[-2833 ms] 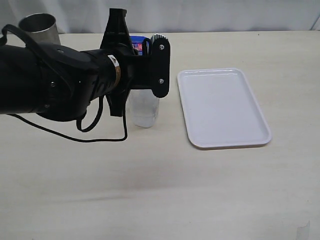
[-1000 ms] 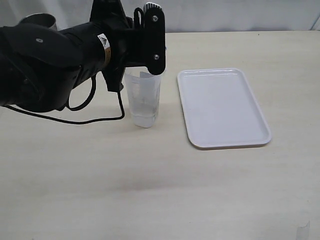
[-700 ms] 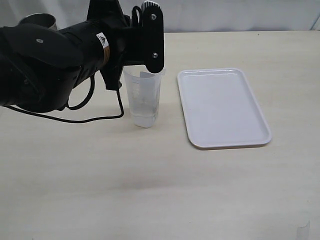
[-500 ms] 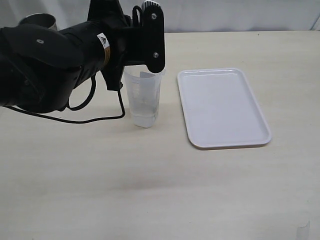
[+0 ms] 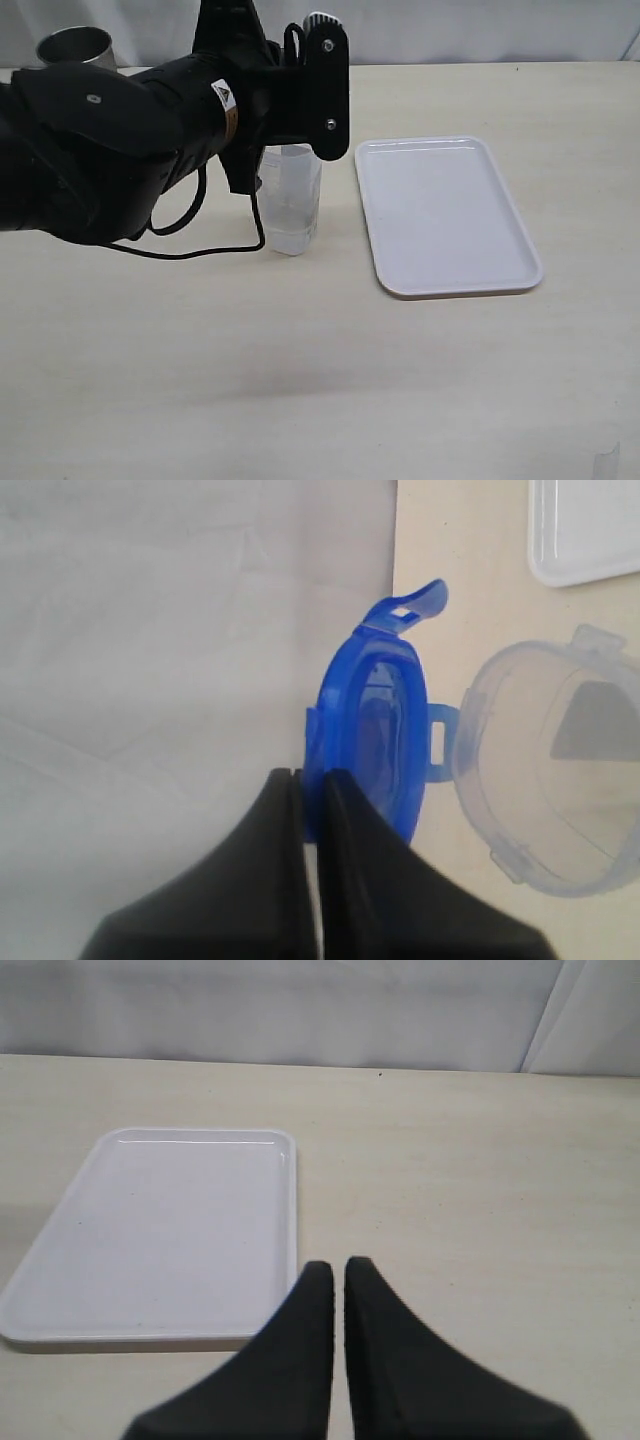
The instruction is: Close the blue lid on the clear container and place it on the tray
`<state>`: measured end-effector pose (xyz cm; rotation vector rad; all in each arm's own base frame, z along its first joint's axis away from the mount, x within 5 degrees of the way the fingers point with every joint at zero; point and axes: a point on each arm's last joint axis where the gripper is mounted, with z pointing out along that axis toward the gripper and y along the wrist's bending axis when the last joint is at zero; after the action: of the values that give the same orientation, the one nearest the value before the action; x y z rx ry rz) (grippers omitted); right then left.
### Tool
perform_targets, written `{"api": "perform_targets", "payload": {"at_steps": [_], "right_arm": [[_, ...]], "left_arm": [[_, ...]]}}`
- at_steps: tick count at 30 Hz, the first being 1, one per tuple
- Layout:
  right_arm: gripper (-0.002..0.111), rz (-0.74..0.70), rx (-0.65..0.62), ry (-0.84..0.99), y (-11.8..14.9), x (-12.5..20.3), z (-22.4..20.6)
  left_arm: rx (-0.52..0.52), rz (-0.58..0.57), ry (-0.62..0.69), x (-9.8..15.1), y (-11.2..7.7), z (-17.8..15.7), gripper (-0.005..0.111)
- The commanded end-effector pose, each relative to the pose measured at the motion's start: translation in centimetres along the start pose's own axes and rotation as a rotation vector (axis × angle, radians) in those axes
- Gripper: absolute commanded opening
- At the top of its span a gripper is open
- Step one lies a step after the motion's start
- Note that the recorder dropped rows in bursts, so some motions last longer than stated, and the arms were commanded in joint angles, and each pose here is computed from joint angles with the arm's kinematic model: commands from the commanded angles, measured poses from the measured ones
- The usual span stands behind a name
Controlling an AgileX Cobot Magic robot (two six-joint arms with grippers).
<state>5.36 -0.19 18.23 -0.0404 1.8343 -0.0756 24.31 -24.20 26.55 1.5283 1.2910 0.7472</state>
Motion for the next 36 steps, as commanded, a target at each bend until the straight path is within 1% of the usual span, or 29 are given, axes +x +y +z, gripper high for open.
{"api": "perform_targets", "payload": {"at_steps": [1,3,11,18,36], "right_arm": [[0.004,0.001,0.006,-0.008,0.0,0.0,0.0],[0.004,0.001,0.006,-0.008,0.0,0.0,0.0],[0.004,0.001,0.006,-0.008,0.0,0.0,0.0],[0.004,0.001,0.006,-0.008,0.0,0.0,0.0],[0.004,0.001,0.006,-0.008,0.0,0.0,0.0]], "left_arm": [[0.016,-0.052,0.005,0.1,0.0,-0.2,0.0],[0.023,-0.064,0.007,0.0,-0.1,-0.3,0.0],[0.02,-0.05,-0.01,-1.2,-0.5,-1.1,0.0],[0.048,-0.094,0.011,-1.0,-0.8,-1.1,0.0],[0.191,-0.085,0.035,-0.9,-2.1,-1.3,0.0]]}}
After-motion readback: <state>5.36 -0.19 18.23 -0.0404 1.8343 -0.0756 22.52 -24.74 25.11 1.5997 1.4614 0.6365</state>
